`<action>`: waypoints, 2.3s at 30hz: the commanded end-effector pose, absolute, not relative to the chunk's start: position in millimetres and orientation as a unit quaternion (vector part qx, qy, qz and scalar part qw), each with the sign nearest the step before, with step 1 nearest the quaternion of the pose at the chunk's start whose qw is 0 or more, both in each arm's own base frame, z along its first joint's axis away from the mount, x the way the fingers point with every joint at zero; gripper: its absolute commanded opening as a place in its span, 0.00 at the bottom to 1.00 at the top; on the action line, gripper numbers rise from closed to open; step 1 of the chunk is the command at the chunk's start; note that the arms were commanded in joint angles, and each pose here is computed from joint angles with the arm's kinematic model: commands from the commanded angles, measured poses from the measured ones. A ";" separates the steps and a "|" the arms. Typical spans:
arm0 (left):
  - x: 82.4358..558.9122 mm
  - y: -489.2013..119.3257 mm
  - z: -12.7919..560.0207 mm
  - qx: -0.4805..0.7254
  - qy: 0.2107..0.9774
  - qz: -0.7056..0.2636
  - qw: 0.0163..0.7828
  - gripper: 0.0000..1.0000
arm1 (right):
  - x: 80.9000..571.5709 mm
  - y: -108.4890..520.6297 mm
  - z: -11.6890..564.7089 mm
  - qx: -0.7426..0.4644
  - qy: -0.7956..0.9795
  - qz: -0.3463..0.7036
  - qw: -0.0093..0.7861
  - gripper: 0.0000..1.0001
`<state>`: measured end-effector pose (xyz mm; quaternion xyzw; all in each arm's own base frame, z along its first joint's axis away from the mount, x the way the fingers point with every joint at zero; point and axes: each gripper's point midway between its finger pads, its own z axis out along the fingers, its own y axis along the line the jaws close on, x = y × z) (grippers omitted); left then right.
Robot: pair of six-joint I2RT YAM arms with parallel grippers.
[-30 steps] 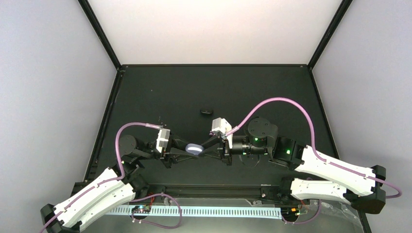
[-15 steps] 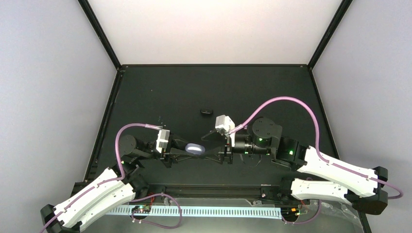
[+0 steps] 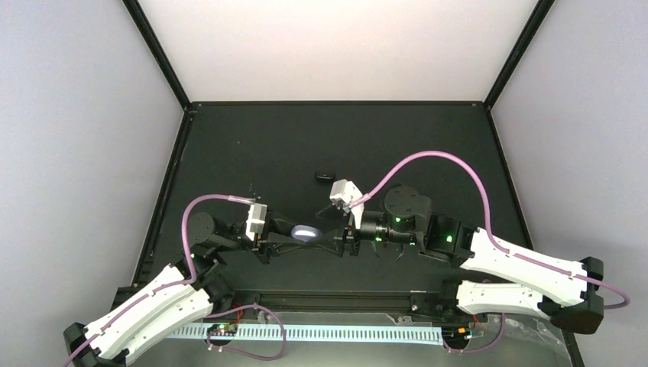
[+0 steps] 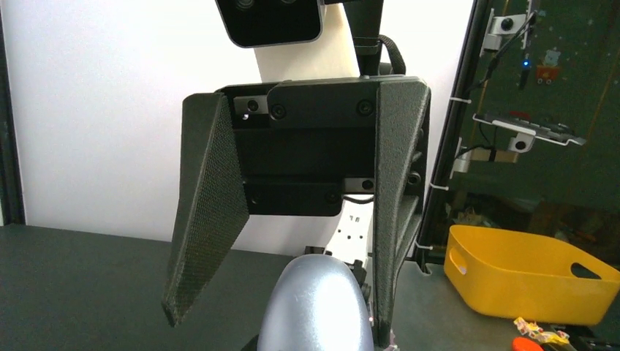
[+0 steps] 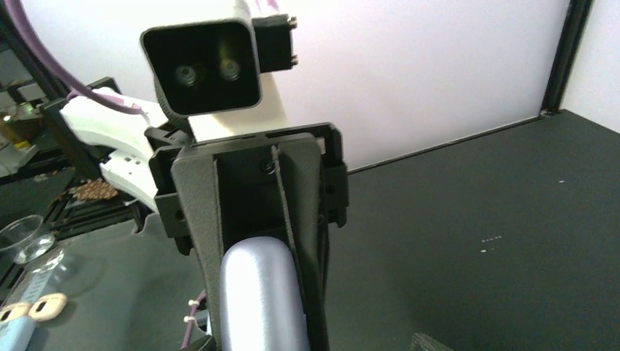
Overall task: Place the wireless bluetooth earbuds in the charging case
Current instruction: Open the charging case, then pick up the earbud from the center of the board.
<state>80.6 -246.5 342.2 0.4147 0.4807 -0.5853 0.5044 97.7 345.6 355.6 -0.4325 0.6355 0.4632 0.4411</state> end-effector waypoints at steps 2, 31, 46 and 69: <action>67.0 -241.8 353.4 0.437 0.449 -0.587 0.513 0.02 | 128.0 328.6 376.5 -0.361 0.657 0.429 0.504 0.68; 98.2 -239.2 340.3 0.347 0.505 -0.586 0.530 0.01 | 124.6 326.2 381.6 -0.358 0.648 0.442 0.506 0.70; 103.7 -231.6 324.3 0.328 0.527 -0.567 0.541 0.02 | 280.0 210.0 238.0 -0.010 0.817 0.323 0.478 0.70; 98.1 -231.6 317.7 0.347 0.524 -0.560 0.539 0.02 | 360.9 118.5 84.9 0.140 0.899 0.154 0.386 0.42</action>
